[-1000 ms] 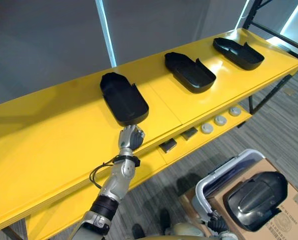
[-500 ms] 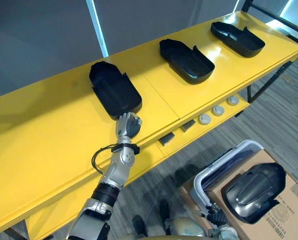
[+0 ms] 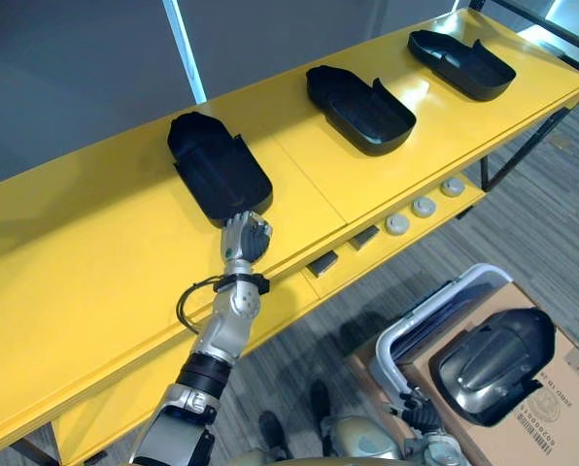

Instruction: Walk over and take plastic housings, then place them on the shelf

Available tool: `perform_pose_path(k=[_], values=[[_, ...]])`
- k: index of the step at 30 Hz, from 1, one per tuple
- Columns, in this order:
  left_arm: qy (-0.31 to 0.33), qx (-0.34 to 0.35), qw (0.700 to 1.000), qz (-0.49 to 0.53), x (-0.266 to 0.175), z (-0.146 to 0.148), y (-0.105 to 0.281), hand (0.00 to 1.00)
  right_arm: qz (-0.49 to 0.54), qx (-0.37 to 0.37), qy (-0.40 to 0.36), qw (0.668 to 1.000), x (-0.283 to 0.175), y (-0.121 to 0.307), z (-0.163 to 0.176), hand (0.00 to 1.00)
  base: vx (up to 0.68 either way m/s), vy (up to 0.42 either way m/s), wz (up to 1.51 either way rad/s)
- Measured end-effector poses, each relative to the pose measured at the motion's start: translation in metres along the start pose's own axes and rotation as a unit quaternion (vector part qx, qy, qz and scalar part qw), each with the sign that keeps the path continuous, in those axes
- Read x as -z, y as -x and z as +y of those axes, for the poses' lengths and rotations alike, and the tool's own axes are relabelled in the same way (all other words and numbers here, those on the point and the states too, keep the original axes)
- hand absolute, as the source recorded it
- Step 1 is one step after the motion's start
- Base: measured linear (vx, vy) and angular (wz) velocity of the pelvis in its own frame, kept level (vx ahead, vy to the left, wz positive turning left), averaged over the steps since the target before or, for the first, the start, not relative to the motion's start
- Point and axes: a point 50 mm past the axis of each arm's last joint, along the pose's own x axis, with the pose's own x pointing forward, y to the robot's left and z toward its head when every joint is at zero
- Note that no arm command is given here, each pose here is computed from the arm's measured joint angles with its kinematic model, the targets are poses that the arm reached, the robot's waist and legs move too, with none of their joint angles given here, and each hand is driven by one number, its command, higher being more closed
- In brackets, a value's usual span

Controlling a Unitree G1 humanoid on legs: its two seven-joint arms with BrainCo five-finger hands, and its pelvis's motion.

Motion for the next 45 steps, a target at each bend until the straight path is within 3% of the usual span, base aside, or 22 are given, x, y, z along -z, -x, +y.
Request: perform_pose_path(k=[5,9,15,20,26,27,30,31,37,40,45], values=[[0.056,-0.060,0.994,-0.071,-0.030,0.028,0.004,1.00,0.014,0.005,0.005,1.000,0.008,0.002,-0.005,0.00,-0.02,0.011,0.17],[0.085,-0.147,0.982,-0.082,-0.026,0.071,0.013,1.00,0.025,0.009,0.009,1.000,0.014,0.003,-0.011,0.00,-0.04,-0.001,0.13],[0.094,-0.316,0.944,0.024,0.032,0.143,0.051,1.00,0.067,0.022,0.014,0.997,0.031,0.006,-0.022,0.00,-0.01,0.000,0.21],[0.067,-0.420,0.892,0.154,0.078,0.175,0.110,1.00,0.094,0.026,0.005,0.995,0.041,0.009,-0.021,0.00,-0.02,0.005,0.14],[0.045,-0.402,0.826,0.393,0.139,0.149,0.193,1.00,0.079,0.017,-0.002,0.997,0.038,0.012,-0.011,0.00,0.00,0.022,0.09],[0.061,-0.373,0.801,0.465,0.154,0.131,0.216,1.00,0.062,0.012,-0.005,0.998,0.030,0.011,-0.007,0.00,0.00,0.042,0.10],[0.081,-0.293,0.765,0.569,0.169,0.094,0.257,1.00,0.037,0.006,-0.010,0.999,0.018,0.010,-0.002,0.00,0.00,0.046,0.07],[0.087,-0.263,0.754,0.596,0.172,0.083,0.270,0.00,0.034,0.003,-0.015,0.999,0.016,0.010,0.002,0.00,0.01,0.037,0.04],[0.144,-0.082,0.687,0.707,0.167,0.016,0.327,0.00,0.018,-0.013,-0.033,0.999,0.003,0.008,0.018,0.00,0.01,0.016,0.03],[0.158,-0.032,0.688,0.707,0.165,0.003,0.328,0.00,0.035,-0.011,-0.034,0.999,0.011,0.008,0.018,0.00,0.05,0.000,-0.04],[0.138,0.060,0.716,0.682,0.166,-0.009,0.317,0.00,0.045,-0.010,-0.029,0.999,0.011,0.004,0.016,0.00,0.04,-0.011,-0.15]])
